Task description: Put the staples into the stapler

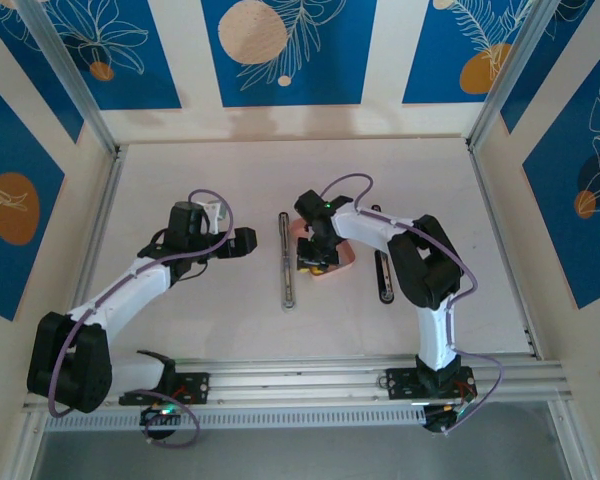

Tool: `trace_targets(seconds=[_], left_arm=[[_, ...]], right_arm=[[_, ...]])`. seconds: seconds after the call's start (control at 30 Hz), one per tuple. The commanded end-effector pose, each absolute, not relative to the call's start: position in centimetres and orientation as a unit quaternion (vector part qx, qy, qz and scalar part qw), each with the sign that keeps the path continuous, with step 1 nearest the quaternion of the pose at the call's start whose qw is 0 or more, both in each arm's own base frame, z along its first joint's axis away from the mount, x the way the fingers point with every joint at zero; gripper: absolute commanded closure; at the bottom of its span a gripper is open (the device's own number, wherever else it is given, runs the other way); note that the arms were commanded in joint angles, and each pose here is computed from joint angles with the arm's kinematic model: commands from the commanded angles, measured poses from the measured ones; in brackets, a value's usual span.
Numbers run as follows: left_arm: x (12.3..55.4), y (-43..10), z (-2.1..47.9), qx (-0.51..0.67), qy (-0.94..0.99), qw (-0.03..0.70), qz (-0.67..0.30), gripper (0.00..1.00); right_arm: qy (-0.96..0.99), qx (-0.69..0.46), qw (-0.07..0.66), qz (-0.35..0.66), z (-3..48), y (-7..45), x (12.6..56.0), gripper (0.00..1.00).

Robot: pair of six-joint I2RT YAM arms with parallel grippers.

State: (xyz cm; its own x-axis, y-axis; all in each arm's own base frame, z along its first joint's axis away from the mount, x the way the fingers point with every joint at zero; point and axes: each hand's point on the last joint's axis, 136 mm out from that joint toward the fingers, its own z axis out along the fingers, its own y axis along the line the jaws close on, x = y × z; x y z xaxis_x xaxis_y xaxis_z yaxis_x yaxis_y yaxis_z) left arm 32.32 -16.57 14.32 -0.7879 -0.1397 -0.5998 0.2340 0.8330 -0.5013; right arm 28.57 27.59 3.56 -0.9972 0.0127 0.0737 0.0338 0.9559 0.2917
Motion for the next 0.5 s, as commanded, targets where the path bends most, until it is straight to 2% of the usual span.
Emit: trace_targets(seconds=[0.0,0.2,0.47], left_arm=[[32.51,-16.18,13.91,0.03,0.901,0.329,-0.282,0.01],[32.57,-16.28,14.15,0.029,0.899,0.332,-0.286,0.01],[32.58,-16.35,14.19,0.028,0.897,0.332,-0.289,0.01]], right_arm=[[-0.988,-0.041,0.038,-0.145,3.63,26.89,28.22,0.78],[-0.987,-0.057,0.024,-0.151,4.01,26.57,28.44,0.83],[-0.987,-0.049,0.021,-0.15,4.12,26.38,28.08,0.83]])
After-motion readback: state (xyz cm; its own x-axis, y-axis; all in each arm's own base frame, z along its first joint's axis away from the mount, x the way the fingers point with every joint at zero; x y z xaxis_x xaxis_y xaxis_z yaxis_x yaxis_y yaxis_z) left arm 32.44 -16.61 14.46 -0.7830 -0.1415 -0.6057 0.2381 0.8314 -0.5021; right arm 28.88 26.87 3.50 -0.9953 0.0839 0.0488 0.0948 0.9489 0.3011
